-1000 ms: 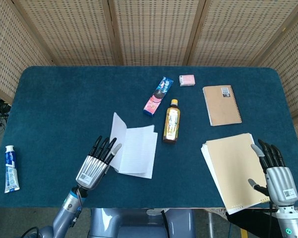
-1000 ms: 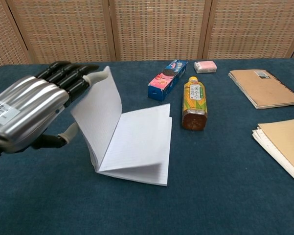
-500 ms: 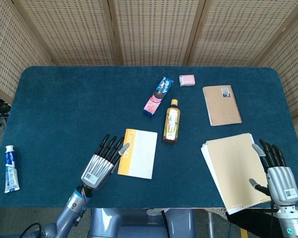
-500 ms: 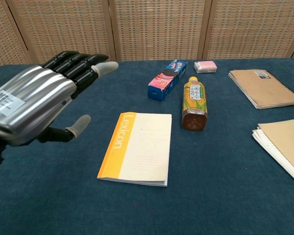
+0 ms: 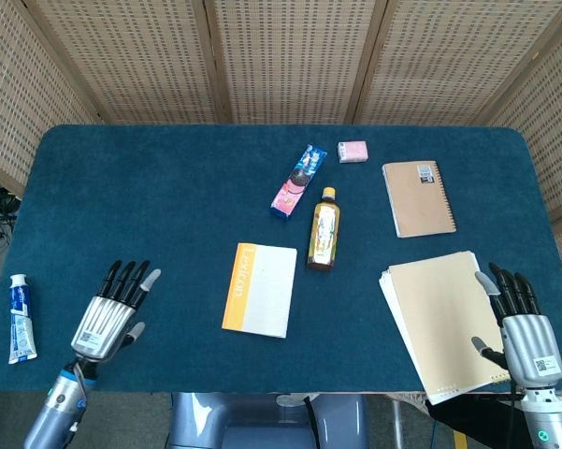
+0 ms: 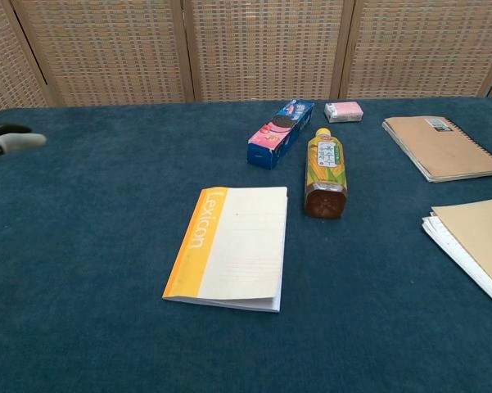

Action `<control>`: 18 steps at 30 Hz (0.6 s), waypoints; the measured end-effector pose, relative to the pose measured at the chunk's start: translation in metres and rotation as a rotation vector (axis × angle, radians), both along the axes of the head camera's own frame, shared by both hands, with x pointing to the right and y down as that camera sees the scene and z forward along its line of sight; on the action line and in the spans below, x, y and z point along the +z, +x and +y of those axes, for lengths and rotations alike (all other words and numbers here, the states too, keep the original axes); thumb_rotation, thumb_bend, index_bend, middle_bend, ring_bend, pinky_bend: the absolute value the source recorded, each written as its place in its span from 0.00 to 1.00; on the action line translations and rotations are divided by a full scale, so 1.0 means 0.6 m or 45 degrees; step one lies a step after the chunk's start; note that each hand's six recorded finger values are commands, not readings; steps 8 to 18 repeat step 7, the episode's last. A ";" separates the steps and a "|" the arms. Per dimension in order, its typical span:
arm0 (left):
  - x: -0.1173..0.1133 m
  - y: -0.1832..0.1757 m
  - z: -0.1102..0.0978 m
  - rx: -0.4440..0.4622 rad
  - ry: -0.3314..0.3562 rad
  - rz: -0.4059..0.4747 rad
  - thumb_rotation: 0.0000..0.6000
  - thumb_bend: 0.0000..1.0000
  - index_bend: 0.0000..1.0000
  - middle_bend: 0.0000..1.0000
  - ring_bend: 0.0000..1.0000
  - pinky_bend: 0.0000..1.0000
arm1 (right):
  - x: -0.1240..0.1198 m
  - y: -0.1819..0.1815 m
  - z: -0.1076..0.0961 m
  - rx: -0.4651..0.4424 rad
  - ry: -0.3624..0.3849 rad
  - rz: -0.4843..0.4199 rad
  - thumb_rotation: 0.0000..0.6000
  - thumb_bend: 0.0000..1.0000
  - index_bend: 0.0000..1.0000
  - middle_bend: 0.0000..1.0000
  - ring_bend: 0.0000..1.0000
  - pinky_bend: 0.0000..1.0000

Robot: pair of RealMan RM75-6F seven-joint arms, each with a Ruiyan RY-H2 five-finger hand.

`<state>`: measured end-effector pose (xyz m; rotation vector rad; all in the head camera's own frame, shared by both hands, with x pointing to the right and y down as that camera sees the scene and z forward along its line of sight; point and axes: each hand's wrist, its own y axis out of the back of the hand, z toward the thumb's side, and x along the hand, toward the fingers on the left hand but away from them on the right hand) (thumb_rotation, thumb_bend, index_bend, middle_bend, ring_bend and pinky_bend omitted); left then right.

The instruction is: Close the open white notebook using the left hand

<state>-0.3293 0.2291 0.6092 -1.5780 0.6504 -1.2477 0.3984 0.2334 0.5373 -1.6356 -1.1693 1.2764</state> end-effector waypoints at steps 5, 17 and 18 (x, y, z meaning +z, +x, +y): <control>-0.015 -0.060 0.012 -0.115 -0.058 -0.035 1.00 0.17 0.00 0.00 0.00 0.00 | -0.002 0.000 -0.002 0.007 0.010 0.013 1.00 0.12 0.04 0.00 0.00 0.00; -0.023 -0.076 0.015 -0.157 -0.064 -0.023 1.00 0.17 0.00 0.00 0.00 0.00 | -0.002 -0.001 -0.002 0.006 0.006 0.014 1.00 0.12 0.04 0.00 0.00 0.00; -0.023 -0.076 0.015 -0.157 -0.064 -0.023 1.00 0.17 0.00 0.00 0.00 0.00 | -0.002 -0.001 -0.002 0.006 0.006 0.014 1.00 0.12 0.04 0.00 0.00 0.00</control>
